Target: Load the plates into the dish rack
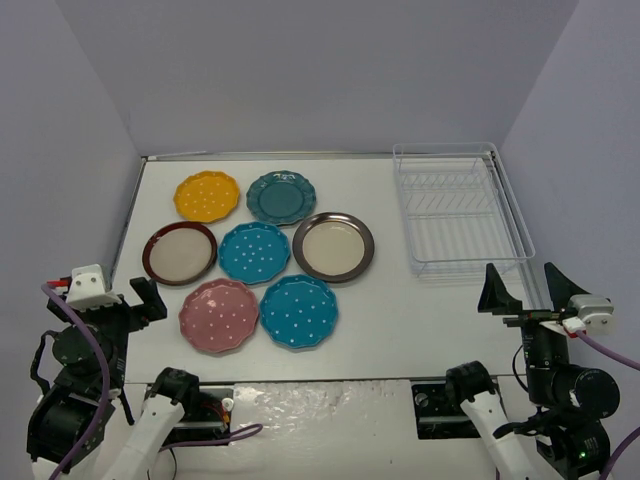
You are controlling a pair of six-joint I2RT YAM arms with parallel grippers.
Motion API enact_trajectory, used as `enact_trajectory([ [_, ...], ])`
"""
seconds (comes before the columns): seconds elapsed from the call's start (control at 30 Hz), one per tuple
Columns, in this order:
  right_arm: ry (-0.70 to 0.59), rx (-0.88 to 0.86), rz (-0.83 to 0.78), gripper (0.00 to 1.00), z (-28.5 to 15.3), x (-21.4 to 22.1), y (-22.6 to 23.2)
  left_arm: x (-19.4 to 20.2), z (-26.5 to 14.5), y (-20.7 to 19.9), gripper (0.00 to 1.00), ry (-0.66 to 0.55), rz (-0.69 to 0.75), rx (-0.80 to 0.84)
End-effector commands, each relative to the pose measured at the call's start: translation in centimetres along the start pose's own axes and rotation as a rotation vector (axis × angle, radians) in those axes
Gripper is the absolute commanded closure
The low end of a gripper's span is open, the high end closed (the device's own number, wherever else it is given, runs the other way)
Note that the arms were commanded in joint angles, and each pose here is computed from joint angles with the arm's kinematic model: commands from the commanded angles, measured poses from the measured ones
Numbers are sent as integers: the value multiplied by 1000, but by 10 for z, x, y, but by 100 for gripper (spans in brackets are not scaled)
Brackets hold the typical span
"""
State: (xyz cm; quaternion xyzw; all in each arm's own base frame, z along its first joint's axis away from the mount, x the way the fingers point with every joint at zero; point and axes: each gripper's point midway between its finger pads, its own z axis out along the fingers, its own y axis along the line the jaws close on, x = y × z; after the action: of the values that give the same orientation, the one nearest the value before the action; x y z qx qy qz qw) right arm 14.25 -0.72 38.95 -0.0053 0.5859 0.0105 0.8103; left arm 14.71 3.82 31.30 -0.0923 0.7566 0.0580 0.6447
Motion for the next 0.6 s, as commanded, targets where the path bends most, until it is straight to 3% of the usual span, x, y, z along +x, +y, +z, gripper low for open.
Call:
enact_trajectory([
  [0.0, -58, -26, 38, 0, 9, -19, 7, -12, 6, -9, 3, -4, -11, 20],
  [0.17, -17, -97, 103, 0, 19, -7, 26, -5, 14, -15, 3, 51, -7, 23],
  [0.3, 91, -113, 201, 0, 41, 18, 42, 0, 24, -26, 3, 116, -35, 33],
  [0.57, 441, -221, 412, 0, 90, 88, 103, 38, 54, -83, 3, 458, -90, 141],
])
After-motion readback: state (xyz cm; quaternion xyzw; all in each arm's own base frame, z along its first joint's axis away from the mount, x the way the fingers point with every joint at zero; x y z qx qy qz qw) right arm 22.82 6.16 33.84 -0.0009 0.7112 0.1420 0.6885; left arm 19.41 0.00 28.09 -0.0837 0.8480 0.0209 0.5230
